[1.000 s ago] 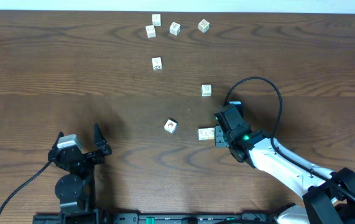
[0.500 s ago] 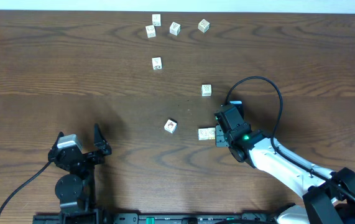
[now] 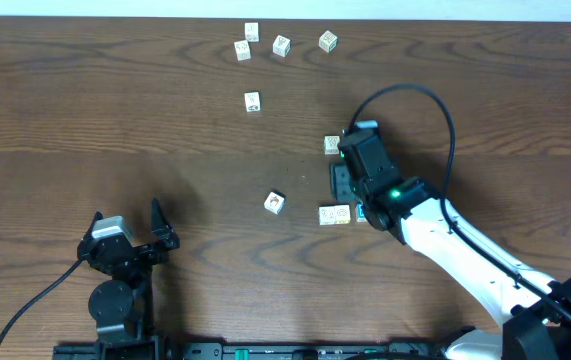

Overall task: Lift 5 blocks
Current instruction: 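Release the X block and move the right gripper up to the W block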

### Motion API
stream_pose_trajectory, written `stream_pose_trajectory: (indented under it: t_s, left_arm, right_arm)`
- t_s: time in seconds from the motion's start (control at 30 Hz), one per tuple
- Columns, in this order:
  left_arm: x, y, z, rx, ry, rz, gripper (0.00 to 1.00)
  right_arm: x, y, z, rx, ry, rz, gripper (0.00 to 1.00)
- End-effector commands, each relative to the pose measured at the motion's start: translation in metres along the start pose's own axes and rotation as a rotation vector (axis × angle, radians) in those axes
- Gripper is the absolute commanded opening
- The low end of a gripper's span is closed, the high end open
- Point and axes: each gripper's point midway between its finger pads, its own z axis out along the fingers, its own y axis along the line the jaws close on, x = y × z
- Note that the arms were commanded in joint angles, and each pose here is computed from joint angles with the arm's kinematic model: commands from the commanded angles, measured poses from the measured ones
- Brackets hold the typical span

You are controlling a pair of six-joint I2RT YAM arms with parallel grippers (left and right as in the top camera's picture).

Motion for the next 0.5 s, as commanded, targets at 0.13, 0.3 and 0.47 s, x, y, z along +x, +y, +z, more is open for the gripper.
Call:
stream_pose_trajectory:
  t_s: [0.13, 0.3, 0.47]
  left_arm:
    - [0.017, 0.006, 0.001, -0.028, 0.047, 0.001, 0.98]
    - [0.017, 0.006, 0.001, -0.028, 0.047, 0.001, 0.98]
    - [0.017, 0.006, 0.001, -0.028, 0.047, 0.001, 0.98]
  right_arm:
    - [-0.048, 0.007, 0.003, -0.039, -0.165, 0.025, 0.76]
    - [-0.057, 0.009, 0.024, -0.047, -0.201, 0.041, 0.84]
    - [-0.054, 0.015, 0.050, -0.049, -0.180, 0.037, 0.75]
